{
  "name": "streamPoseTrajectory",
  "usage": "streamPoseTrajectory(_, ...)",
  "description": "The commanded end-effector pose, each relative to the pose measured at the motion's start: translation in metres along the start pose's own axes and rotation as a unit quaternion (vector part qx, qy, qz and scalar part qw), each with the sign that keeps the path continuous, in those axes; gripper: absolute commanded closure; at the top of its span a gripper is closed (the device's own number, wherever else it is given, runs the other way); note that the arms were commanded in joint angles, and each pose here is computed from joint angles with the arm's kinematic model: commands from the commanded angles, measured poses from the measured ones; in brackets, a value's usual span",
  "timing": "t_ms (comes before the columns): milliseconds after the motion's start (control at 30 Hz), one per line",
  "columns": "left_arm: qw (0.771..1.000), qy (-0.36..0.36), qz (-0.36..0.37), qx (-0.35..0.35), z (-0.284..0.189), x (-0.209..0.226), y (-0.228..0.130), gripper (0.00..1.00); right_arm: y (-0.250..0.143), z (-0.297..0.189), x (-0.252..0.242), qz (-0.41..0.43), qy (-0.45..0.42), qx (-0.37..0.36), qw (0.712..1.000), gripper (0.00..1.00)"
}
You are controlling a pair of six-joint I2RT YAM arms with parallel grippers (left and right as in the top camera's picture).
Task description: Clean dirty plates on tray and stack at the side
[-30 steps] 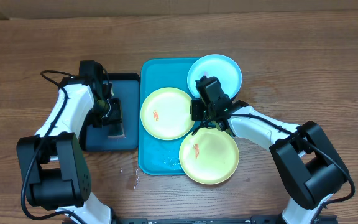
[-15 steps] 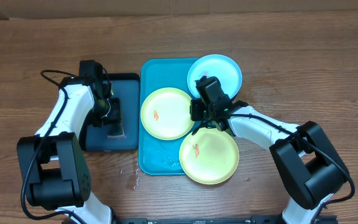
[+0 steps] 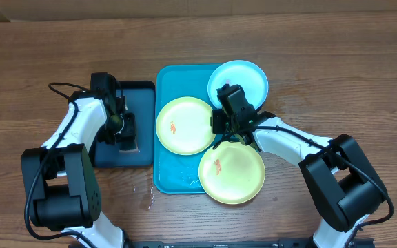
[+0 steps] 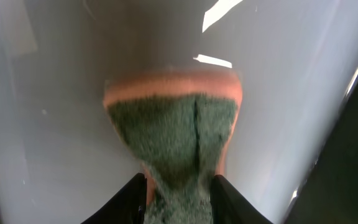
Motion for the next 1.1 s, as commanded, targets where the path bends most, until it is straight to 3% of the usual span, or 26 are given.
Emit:
streamPoseTrajectory(0,1.000,0.007,0.004,-0.002,0.005,0.000,0.001,0.65,0.001,0.002,0.000,0.002,0.001,-0.003,1.000,0.92)
streamPoseTrajectory(367,1.000,0.005,0.003,0.005,0.011,0.000,-0.005,0.68,0.001,0.002,0.000,0.002,0.001,-0.003,1.000,0.92)
streamPoseTrajectory(533,1.000,0.002,0.003,0.000,0.012,-0.001,-0.003,0.96,0.002,0.002,0.001,0.002,0.001,-0.003,1.000,0.92)
streamPoseTrajectory(800,1.000,0.001,0.006,-0.023,0.000,-0.001,0.005,0.96,0.002,0.002,0.001,0.002,0.002,-0.004,1.000,0.96)
streamPoseTrajectory(1067,0.991,-0.017,0.018,-0.132,-0.065,-0.009,0.023,0.96,-0.001,0.002,-0.002,0.003,-0.006,0.004,1.000,0.96)
Point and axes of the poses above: each gripper's point midway between its finger pads, its own z axis out along the fingers, its own x axis along the line the jaws close on, y = z × x, the point moved 4 cm from there along -z, back along the fingers, and after that the axes turned 3 degrees about -z, right-handed, at the moved point
